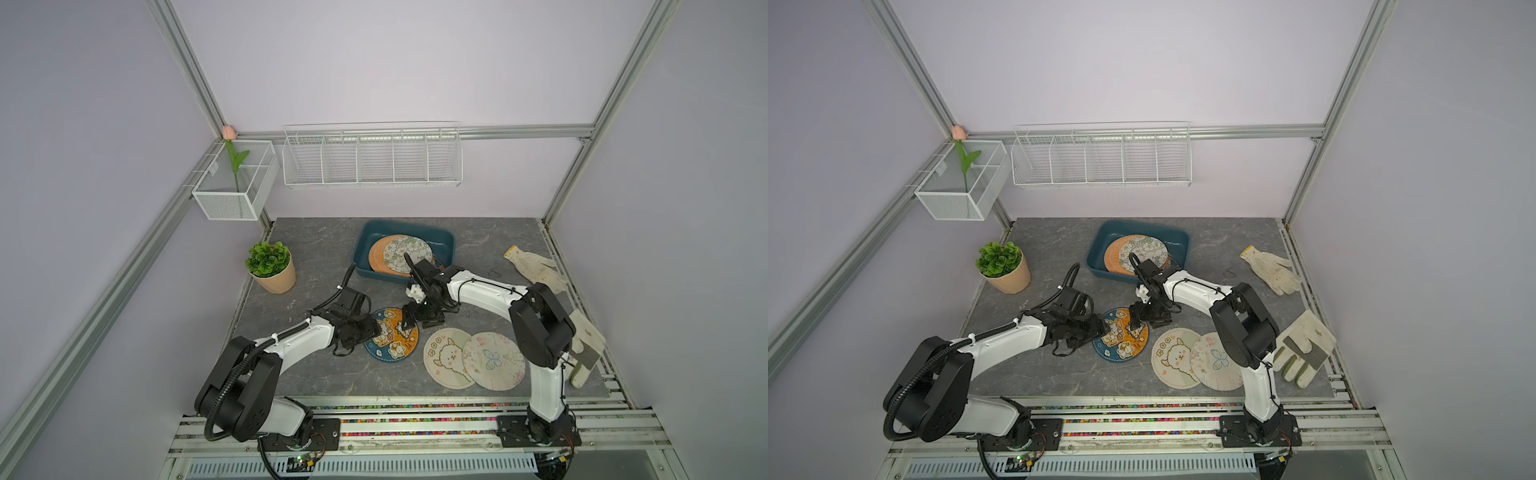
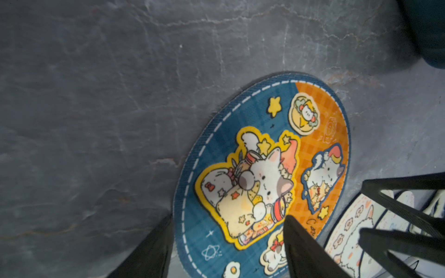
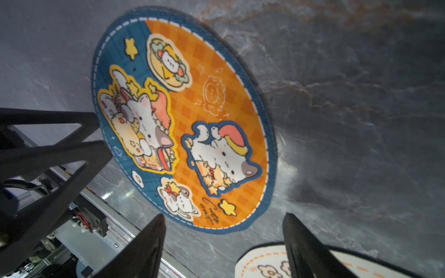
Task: Put the coasters into the storage box
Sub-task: Pick up the coaster from the center of the board.
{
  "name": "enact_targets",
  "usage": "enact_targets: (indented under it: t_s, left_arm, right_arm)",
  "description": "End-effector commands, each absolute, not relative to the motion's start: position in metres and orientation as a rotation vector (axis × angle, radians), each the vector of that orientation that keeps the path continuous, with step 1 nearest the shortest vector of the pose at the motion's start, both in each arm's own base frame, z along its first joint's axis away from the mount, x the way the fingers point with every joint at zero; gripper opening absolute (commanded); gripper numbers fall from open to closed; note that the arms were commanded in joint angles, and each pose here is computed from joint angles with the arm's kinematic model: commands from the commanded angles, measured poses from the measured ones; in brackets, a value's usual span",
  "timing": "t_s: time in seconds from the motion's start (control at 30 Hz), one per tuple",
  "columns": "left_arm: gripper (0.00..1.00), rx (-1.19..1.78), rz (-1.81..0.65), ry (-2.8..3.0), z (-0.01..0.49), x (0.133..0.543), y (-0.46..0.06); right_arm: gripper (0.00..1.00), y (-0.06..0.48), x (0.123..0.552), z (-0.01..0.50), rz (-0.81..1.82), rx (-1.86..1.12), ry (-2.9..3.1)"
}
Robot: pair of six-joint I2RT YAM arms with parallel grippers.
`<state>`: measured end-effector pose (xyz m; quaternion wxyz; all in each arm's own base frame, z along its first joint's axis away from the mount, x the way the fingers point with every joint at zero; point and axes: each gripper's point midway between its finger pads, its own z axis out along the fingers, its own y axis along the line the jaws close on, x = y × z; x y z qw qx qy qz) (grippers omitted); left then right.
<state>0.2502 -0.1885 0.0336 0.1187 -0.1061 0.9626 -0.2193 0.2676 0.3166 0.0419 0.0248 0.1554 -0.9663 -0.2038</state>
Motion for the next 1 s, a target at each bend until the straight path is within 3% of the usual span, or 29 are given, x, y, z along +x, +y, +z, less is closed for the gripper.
enact_targets:
  t_s: [0.0, 0.6, 0.73, 0.97]
  left_arm:
    - [0.72, -0.323, -0.564, 2.924, 0.013, 0.226, -0.176]
    - [0.70, -0.306, -0.553, 2.931, 0.014, 0.227, -0.177]
    - [0.70, -0.306, -0.555, 2.934, 0.014, 0.227, -0.177]
    - [0.70, -0.301, -0.547, 2.935, 0.016, 0.228, -0.177]
  right_arm:
    - [0.74, 0.317, 0.267, 0.030, -0.592, 0.481, -2.997]
    - [0.60, 0.321, 0.261, 0.010, -0.547, 0.503, -2.985]
    - [0.51, 0.322, 0.261, 0.008, -0.553, 0.503, -2.982]
    - [0.21, 0.324, 0.261, 0.009, -0.565, 0.509, -2.980]
